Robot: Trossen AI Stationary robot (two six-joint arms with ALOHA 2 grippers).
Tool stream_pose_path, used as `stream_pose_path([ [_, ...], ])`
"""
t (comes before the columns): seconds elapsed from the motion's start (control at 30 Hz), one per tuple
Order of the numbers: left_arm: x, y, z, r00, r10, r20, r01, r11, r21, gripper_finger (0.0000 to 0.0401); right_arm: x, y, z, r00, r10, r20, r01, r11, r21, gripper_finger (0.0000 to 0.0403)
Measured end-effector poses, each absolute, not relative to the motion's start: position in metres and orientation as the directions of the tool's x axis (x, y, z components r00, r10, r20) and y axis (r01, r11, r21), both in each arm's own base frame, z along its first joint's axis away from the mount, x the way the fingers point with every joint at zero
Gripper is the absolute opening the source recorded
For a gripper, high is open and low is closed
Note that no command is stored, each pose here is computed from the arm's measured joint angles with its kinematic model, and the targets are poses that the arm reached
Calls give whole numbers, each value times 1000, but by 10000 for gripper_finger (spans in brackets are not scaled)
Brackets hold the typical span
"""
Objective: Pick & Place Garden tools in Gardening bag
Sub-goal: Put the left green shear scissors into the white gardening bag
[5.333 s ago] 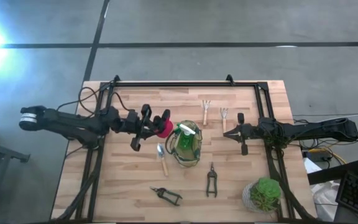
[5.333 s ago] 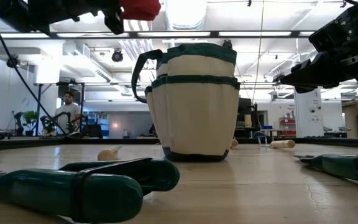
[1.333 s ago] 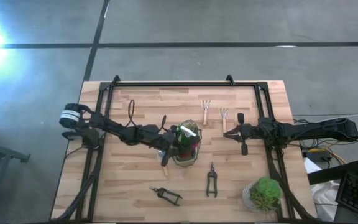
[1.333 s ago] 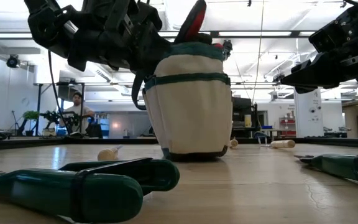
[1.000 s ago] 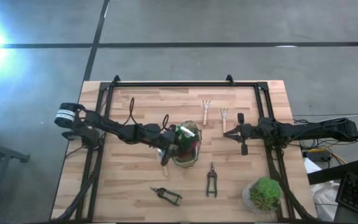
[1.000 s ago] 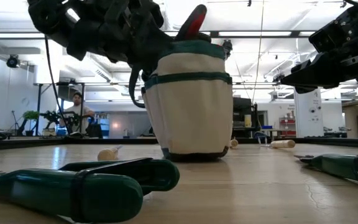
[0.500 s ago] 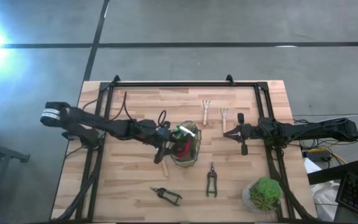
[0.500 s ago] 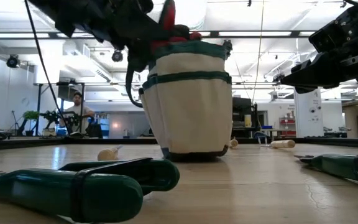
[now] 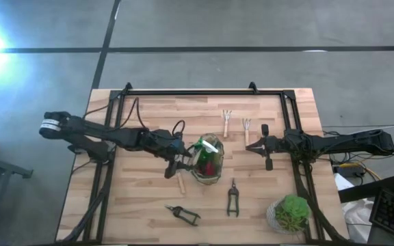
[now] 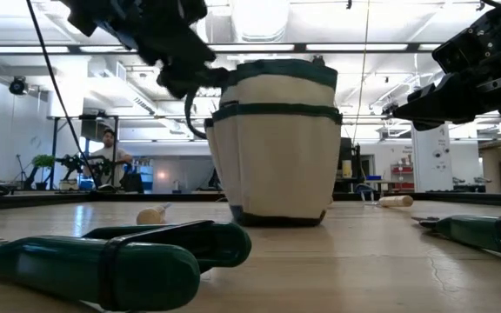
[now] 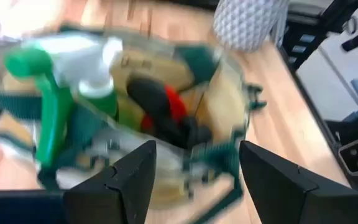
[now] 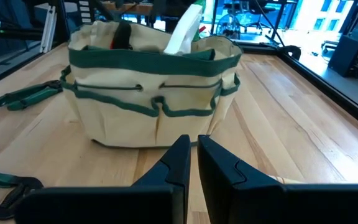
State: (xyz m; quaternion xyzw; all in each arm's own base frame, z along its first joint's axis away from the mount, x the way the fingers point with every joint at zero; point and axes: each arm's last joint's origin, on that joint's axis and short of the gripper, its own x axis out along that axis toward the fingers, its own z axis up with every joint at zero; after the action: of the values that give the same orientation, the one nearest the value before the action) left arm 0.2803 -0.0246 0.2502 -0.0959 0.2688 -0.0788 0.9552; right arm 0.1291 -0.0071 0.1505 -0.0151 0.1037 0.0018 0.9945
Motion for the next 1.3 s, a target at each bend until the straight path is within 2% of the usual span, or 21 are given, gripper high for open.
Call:
stream_pose_path([
  [0.27,265,-23,260,745,-194,-638,45,969,-242,232,129,-7,151,978,0,-206,-7,1000,-30,27],
  [0.67,250,-22,284,708,-191,-680,-7,961,-277,232,129,-7,150,978,0,-206,-7,1000,-30,27],
  [1.17,237,-21,272,600,-184,-778,-115,943,-312,232,129,-7,150,978,1,-206,-7,1000,-29,27],
  [1.3,234,-22,264,566,-182,-804,-73,960,-269,228,129,-7,151,978,0,-206,-7,1000,-30,27],
])
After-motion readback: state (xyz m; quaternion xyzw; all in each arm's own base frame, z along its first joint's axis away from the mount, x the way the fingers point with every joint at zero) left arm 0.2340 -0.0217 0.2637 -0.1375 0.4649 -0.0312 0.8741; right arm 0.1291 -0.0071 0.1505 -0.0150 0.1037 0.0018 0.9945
